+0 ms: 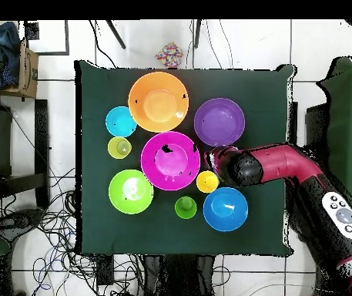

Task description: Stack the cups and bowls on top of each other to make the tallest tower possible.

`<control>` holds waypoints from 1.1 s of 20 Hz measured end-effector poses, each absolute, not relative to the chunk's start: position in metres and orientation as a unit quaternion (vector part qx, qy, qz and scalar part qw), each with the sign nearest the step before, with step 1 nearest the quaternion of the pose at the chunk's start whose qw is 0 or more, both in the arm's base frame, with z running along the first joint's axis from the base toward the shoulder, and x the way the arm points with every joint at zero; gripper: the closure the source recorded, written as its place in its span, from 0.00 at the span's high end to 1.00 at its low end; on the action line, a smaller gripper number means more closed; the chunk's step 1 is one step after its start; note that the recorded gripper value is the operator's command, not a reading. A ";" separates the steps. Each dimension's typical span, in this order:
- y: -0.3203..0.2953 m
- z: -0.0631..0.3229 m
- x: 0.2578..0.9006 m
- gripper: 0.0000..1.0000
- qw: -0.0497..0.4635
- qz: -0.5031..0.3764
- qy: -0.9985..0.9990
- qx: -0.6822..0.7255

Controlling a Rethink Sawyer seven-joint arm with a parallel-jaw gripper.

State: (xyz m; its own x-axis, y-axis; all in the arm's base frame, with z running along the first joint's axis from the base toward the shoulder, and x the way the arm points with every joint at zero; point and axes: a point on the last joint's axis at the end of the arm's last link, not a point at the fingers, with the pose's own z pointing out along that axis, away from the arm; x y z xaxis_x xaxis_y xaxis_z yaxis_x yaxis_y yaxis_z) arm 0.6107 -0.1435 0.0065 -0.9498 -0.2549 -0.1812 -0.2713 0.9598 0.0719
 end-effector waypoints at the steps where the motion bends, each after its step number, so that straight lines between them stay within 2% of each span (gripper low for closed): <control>1: -0.146 0.012 0.613 1.00 0.087 0.048 0.986 -0.130; 11: -0.151 0.061 0.627 1.00 0.105 0.032 0.985 -0.130; 22: -0.141 0.067 0.615 1.00 0.098 0.027 0.984 -0.148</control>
State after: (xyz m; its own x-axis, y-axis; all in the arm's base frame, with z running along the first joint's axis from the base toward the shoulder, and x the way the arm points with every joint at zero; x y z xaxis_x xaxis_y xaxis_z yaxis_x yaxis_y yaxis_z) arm 0.6153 -0.1409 0.0673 -0.9372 -0.2854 -0.2004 -0.2960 0.9549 0.0247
